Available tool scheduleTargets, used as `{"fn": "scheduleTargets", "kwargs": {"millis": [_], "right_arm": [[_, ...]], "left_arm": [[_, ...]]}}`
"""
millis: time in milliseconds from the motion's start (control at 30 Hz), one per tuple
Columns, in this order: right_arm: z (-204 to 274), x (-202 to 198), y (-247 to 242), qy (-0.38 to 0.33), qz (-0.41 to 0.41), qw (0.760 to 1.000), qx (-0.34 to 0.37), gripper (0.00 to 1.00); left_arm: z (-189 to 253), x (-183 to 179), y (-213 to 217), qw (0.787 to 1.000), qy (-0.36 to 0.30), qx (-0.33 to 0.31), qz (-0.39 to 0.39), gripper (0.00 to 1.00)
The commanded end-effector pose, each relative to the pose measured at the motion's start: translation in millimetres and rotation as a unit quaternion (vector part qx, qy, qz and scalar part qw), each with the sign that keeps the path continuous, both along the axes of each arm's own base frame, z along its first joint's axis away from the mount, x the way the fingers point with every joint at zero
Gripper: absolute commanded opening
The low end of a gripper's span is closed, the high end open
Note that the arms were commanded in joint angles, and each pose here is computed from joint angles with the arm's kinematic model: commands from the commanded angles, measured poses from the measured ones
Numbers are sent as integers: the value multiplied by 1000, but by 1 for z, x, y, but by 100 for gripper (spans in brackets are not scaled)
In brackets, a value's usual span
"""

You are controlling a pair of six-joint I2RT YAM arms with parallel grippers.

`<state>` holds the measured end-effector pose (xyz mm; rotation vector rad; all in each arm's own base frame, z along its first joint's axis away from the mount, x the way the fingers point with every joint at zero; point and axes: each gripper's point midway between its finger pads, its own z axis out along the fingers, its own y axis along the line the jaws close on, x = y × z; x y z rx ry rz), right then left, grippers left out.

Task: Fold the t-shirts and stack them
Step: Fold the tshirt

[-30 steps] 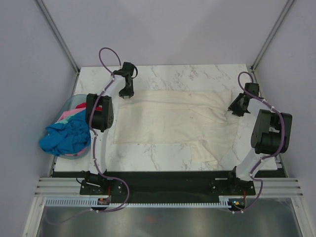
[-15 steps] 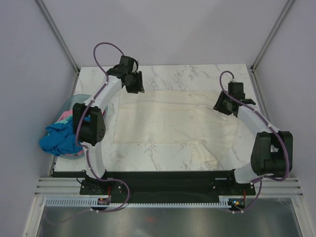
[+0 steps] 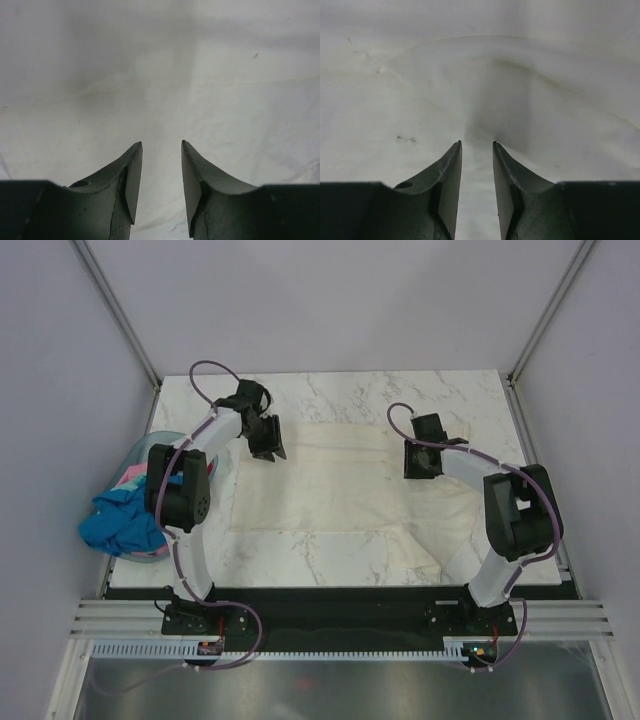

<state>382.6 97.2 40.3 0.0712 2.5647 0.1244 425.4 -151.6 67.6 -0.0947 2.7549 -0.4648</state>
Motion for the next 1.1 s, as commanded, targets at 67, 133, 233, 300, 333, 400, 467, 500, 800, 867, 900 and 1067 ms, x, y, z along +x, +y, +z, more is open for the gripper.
{"fn": "scheduleTargets", "kwargs": {"millis": [67,133,233,300,333,400,467,500,800,867,900,1067], "right_arm": [[9,20,-18,-23,20,997,-68,41],[6,22,-21,-23,19,997,-76,41],[2,26,-22,-23,24,996,-86,41],[3,28,-25,-25,21,995,-92,40],[5,28,-25,-28,21,995,-93,40],[7,30,-25,-32,21,995,-93,40],[8,31,-25,-33,19,995,-94,39],[8,31,-26,-33,18,995,-97,39],[-6,34,-27,-18,27,994,-107,39],[-7,37,-26,-18,28,993,-109,38],[-6,40,-25,-20,29,994,-108,37],[-5,44,-26,-15,29,993,-115,14]], "left_arm": [[49,-4,-11,998,-53,-27,-12,46],[43,-1,-6,999,-47,-20,-6,46],[33,-3,-13,999,-28,-39,-8,45],[31,-3,-14,999,-25,-39,-7,45],[31,-3,-12,999,-25,-38,-6,45],[30,-1,-10,999,-28,-32,-5,45],[30,0,-10,999,-28,-31,-3,45],[29,1,-10,999,-27,-29,-1,45],[6,34,-13,999,-26,-18,12,45],[0,44,-10,999,-31,-5,13,45],[-2,48,-7,999,-33,3,17,45],[-9,60,-6,999,-36,12,27,45]]}}
